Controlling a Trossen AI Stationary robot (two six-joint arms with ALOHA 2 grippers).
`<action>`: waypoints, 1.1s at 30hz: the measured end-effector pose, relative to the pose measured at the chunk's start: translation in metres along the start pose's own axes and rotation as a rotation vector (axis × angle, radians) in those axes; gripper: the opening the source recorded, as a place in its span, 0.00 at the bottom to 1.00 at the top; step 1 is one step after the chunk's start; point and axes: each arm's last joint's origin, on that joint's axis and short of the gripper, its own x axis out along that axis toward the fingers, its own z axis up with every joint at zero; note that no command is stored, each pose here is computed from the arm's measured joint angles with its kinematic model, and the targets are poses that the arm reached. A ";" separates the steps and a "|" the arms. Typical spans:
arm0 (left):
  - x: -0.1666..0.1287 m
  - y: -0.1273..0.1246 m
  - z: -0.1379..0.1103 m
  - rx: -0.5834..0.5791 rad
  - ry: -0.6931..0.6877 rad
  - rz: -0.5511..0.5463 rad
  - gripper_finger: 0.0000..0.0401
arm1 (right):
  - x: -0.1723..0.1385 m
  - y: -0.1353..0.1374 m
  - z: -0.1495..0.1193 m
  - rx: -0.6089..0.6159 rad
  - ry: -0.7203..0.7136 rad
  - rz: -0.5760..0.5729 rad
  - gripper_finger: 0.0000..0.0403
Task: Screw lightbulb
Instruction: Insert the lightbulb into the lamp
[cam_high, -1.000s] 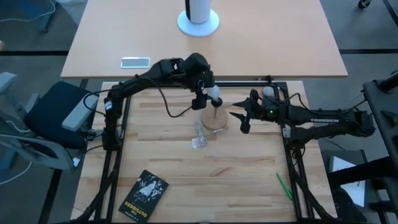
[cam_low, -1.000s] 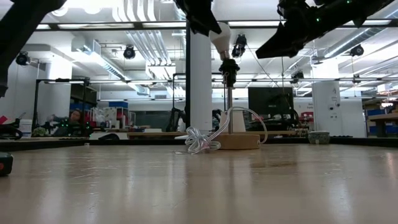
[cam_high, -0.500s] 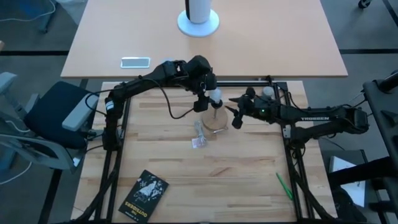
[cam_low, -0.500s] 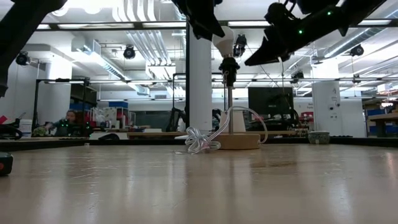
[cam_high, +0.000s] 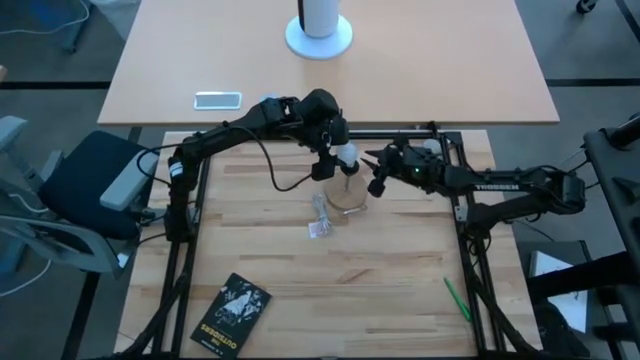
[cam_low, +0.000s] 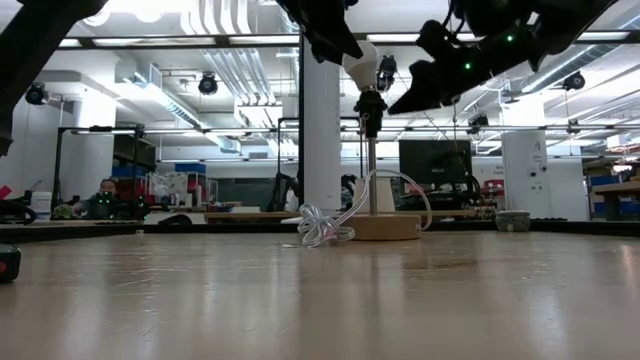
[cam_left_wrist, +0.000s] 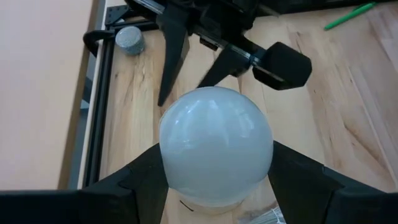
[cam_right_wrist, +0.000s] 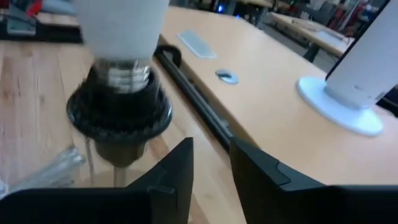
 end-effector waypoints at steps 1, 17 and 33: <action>0.000 0.000 0.000 0.000 0.000 0.000 0.58 | -0.002 -0.001 0.003 0.007 -0.023 -0.005 0.22; 0.002 0.001 0.002 0.009 -0.025 0.009 0.58 | -0.016 -0.002 0.018 0.055 -0.155 0.204 0.43; 0.012 0.001 -0.001 0.003 -0.035 0.010 0.58 | 0.008 0.005 0.012 0.031 -0.194 0.203 0.62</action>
